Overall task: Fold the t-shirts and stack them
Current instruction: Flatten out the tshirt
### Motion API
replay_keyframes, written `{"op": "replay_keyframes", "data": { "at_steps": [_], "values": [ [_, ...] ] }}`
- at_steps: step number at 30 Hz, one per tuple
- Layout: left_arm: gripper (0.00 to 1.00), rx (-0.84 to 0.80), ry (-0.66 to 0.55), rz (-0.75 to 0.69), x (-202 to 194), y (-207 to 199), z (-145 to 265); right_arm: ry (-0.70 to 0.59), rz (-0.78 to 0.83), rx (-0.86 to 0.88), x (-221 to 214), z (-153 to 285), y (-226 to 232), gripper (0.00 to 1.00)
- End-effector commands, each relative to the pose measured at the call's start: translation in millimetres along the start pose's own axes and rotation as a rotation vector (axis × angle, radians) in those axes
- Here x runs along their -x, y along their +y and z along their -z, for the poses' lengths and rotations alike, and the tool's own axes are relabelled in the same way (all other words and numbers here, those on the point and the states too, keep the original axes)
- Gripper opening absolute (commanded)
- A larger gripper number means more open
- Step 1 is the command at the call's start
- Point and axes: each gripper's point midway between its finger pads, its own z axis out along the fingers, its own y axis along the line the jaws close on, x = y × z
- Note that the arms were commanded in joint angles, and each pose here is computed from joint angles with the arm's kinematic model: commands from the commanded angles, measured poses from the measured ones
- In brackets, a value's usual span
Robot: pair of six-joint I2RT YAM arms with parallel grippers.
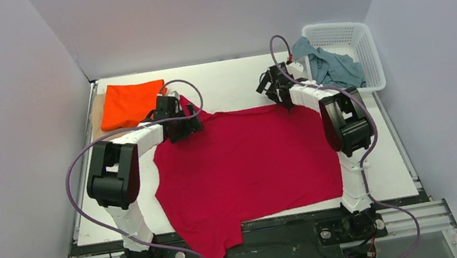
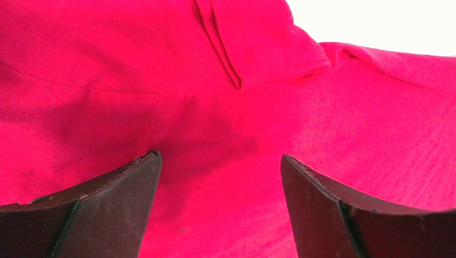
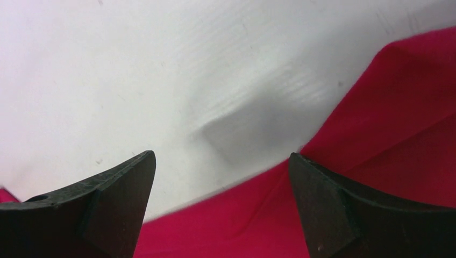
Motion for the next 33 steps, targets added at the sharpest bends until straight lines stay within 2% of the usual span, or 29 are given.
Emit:
{"op": "replay_keyframes", "data": {
  "at_steps": [1,5,9,14,19,23,31,33],
  "values": [
    [0.93,0.085,0.002,-0.020,-3.5,24.1,6.8,-0.128,-0.140,0.055,37.7,-11.3,28.5,0.88],
    [0.93,0.079,-0.003,-0.018,-1.7,22.7,9.1,-0.203,-0.208,0.112,68.5,-18.2,58.3,0.88],
    [0.93,0.053,-0.021,-0.017,7.7,13.9,14.8,-0.182,-0.207,0.120,73.8,-21.9,65.0,0.88],
    [0.93,-0.042,-0.066,-0.004,27.6,-12.5,27.1,-0.140,0.000,0.135,80.1,28.0,67.4,0.88],
    [0.93,-0.116,-0.089,0.035,40.7,-33.5,33.9,-0.015,0.220,0.050,35.9,85.9,21.5,0.88],
    [0.93,-0.157,-0.101,0.050,44.9,-44.9,34.0,0.111,0.320,-0.021,-31.8,112.2,-34.9,0.88],
    [0.93,-0.155,-0.092,0.091,54.5,-51.5,6.3,0.244,0.359,-0.052,-105.6,124.2,-75.3,0.85],
    [0.89,-0.132,-0.096,0.098,57.9,-48.8,-1.8,0.271,0.360,-0.069,-115.6,120.9,-83.5,0.85]
  ]
}}
